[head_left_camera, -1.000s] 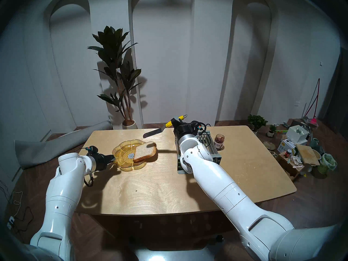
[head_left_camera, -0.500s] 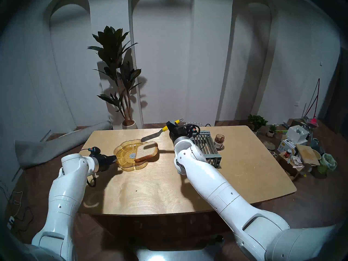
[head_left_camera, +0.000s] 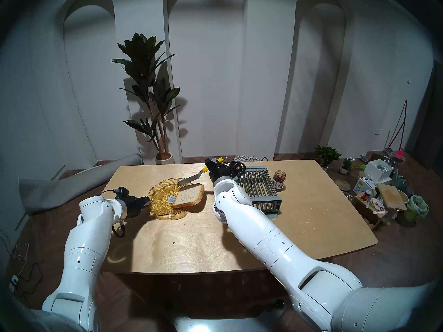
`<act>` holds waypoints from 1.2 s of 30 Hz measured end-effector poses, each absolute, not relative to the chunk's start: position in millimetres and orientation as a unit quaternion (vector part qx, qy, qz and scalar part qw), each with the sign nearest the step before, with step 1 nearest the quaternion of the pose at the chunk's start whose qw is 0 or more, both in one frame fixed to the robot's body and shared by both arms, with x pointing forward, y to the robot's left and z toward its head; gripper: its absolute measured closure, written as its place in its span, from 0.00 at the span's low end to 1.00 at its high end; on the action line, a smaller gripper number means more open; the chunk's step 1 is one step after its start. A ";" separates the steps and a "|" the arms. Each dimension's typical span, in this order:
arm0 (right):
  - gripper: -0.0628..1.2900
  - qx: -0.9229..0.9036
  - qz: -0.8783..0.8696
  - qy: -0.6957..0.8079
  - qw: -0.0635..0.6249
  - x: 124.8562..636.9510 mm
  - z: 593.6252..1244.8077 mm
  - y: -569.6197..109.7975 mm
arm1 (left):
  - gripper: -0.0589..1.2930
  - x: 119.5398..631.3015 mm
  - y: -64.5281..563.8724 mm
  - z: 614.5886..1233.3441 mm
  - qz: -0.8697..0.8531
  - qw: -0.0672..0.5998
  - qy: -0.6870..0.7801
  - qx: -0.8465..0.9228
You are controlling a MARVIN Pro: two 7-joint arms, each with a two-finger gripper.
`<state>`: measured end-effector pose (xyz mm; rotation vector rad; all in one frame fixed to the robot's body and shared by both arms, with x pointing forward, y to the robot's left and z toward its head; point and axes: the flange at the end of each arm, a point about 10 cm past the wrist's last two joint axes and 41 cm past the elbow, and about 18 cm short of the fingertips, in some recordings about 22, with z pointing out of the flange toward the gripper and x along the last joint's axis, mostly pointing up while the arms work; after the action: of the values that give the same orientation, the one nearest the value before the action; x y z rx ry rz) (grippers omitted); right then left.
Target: Spread jam over the slice of bread with the knife
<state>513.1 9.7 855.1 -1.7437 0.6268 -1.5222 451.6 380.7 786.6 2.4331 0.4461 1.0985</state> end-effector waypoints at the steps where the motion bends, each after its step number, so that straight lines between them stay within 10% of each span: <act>1: 0.94 -0.677 -0.592 0.244 0.364 513.3 855.7 10.2 | 0.98 452.0 381.1 786.3 0.396 0.216 0.163 0.877; 36: 0.94 -0.698 -0.585 0.251 0.328 521.0 819.4 22.9 | 0.98 462.0 380.5 790.3 0.400 0.202 0.195 0.872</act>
<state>521.0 22.9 819.4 -1.8259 0.6572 -1.5320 462.0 380.5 790.3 2.4359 0.5445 1.1182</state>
